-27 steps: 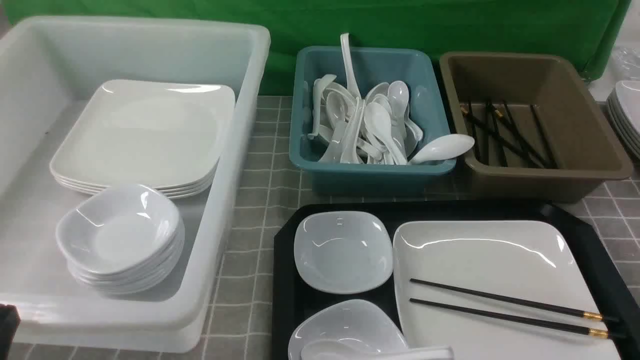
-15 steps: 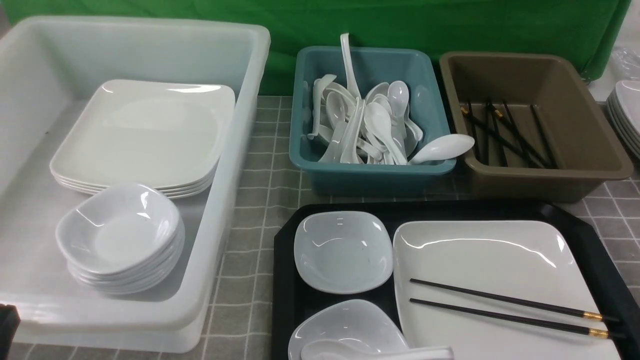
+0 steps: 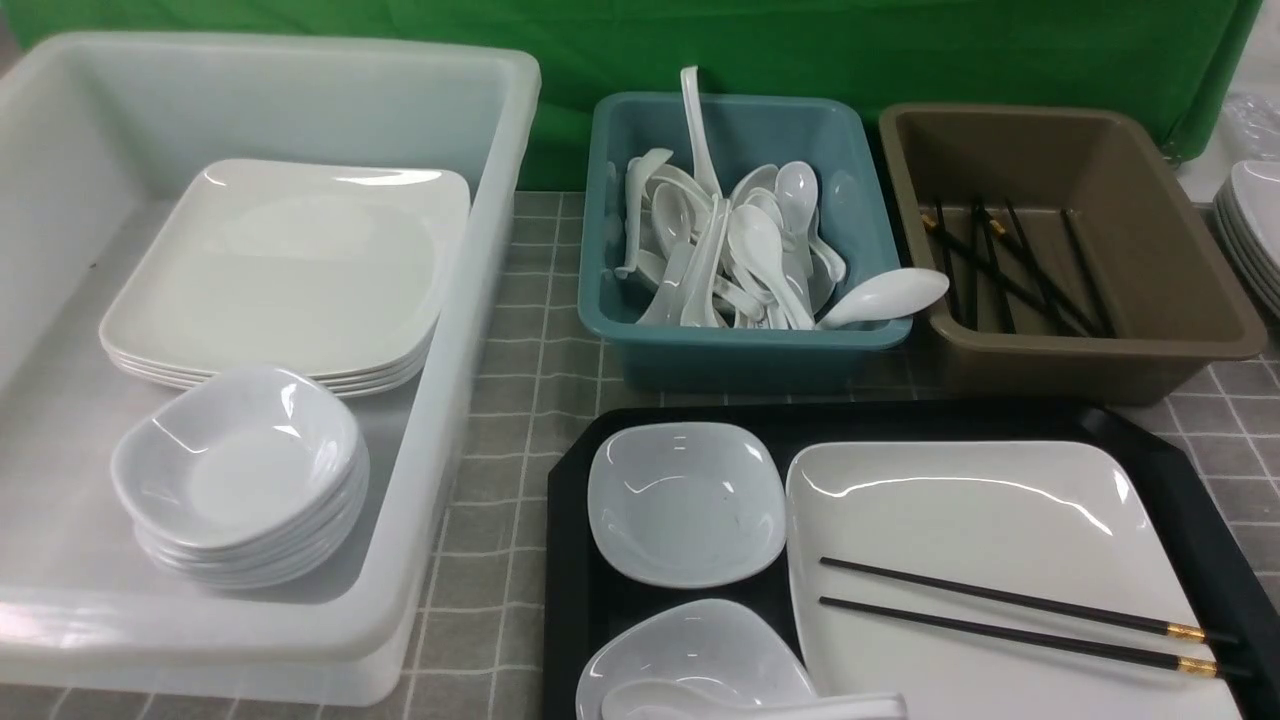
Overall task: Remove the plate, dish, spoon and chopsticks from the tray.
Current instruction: Use the right arm to grab a pair of chopsticks from the plate, then use the right arm to put the chopsticks into the small storage box on the right
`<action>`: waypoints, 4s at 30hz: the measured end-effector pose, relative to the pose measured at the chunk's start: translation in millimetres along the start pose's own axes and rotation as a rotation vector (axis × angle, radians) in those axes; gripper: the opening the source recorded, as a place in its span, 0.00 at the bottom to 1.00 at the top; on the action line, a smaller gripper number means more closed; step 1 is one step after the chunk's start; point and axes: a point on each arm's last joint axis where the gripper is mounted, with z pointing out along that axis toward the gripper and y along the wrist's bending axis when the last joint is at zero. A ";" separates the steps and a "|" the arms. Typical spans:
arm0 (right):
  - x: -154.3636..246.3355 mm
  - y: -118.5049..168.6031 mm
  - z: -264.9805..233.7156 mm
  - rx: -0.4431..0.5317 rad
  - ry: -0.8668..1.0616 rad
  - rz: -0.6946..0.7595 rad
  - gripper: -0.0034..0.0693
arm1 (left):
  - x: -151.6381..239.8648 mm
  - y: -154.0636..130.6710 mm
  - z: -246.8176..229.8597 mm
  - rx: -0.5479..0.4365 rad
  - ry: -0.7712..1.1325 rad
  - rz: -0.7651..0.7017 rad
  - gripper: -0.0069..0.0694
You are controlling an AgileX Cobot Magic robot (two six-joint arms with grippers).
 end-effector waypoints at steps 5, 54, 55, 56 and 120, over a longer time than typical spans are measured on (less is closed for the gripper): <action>-11.9 0.4 -0.8 -0.020 -0.131 0.228 0.38 | -12.0 2.6 -0.8 -0.015 -0.135 -0.192 0.09; -140.6 86.9 168.1 -0.519 1.086 -0.518 0.47 | -40.6 -155.4 143.9 0.600 1.251 0.210 0.09; -136.5 89.2 173.8 -0.526 1.089 -0.528 0.56 | -34.9 -162.5 143.5 0.622 1.260 0.240 0.09; -131.4 91.8 180.2 -0.534 1.091 -0.539 0.67 | -29.2 -171.2 142.7 0.648 1.264 0.276 0.09; -285.8 -1.0 283.6 -0.115 0.132 -0.054 0.23 | -63.1 -268.5 219.8 0.716 0.356 0.212 0.09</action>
